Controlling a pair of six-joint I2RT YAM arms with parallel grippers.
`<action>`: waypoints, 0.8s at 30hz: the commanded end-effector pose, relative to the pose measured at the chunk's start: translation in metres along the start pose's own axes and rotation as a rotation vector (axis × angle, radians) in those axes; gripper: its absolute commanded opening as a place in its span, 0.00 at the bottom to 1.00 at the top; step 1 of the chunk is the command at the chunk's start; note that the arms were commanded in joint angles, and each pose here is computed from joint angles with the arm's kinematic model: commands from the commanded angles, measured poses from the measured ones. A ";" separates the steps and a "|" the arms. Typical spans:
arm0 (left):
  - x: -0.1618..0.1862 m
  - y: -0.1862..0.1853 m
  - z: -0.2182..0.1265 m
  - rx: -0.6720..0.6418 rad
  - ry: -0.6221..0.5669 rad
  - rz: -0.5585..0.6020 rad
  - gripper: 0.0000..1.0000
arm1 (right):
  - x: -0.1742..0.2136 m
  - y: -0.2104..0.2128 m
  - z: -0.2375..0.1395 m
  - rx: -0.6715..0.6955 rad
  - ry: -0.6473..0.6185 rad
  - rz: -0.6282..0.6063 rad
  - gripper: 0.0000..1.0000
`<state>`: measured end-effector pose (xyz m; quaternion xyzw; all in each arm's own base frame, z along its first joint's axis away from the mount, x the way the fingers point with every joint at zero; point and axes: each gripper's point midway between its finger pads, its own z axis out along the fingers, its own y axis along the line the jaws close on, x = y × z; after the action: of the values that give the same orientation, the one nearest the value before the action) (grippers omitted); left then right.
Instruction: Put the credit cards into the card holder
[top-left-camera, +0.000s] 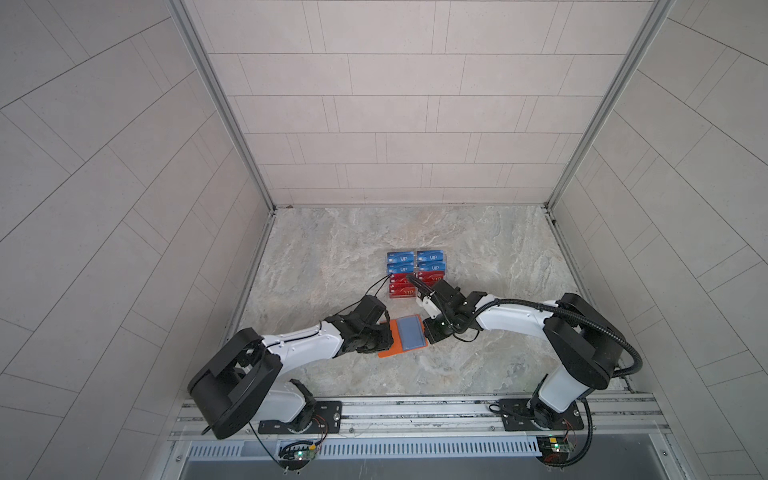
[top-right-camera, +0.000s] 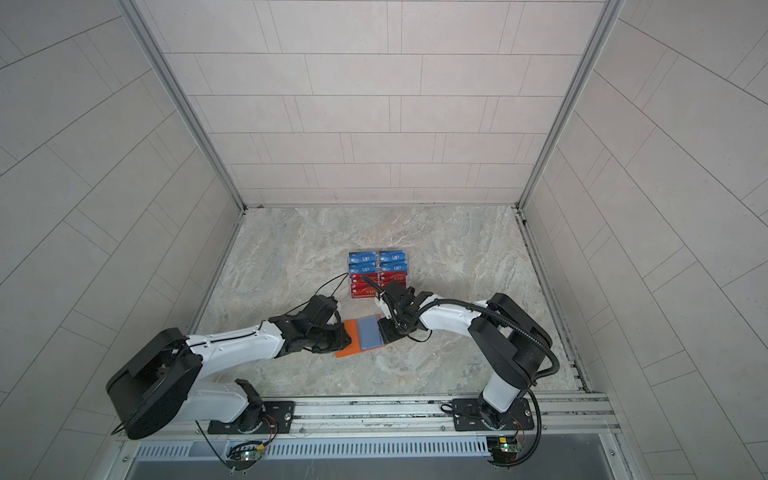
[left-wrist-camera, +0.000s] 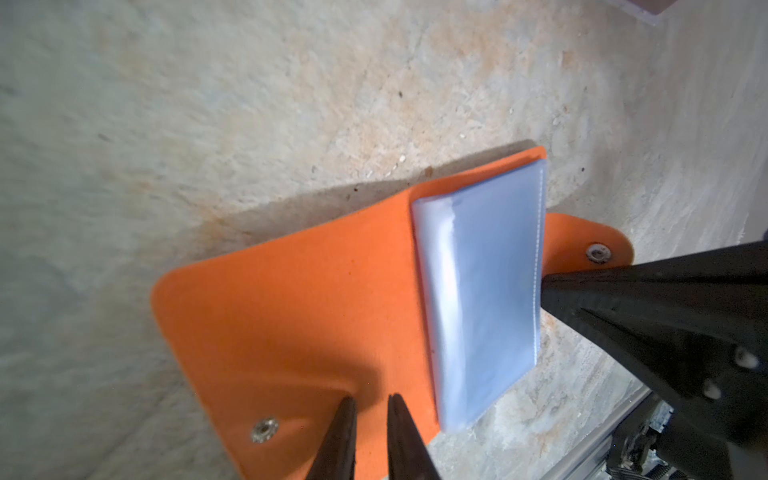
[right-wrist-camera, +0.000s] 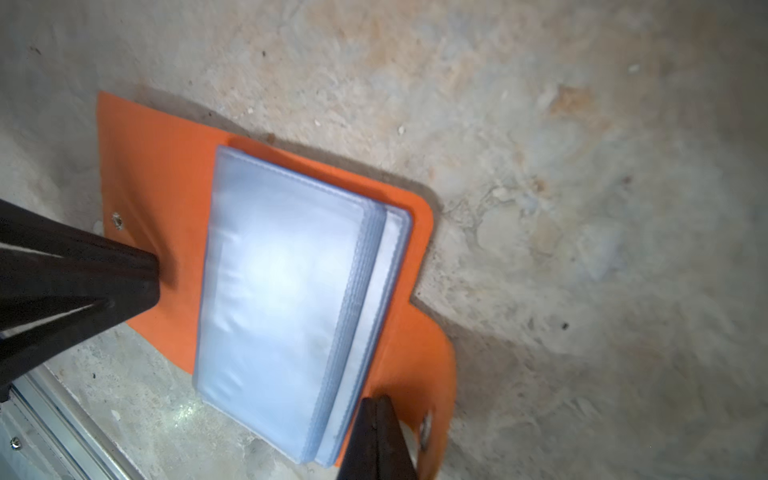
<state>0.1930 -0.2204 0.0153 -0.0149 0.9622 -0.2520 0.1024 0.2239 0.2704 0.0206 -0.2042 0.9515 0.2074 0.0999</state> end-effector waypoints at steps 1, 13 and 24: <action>0.018 0.039 0.005 -0.164 0.090 0.020 0.20 | 0.014 -0.003 0.004 -0.001 0.038 0.034 0.03; 0.002 0.042 0.003 -0.183 0.116 0.078 0.22 | 0.026 0.008 0.009 -0.048 0.048 0.098 0.02; -0.009 0.030 0.001 -0.166 0.123 0.133 0.23 | 0.030 0.011 0.003 -0.058 0.037 0.108 0.01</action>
<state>0.2077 -0.2155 0.0163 0.0536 0.9714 -0.2191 0.0744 0.2082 0.2776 0.0202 -0.1641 0.9509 0.2458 0.0923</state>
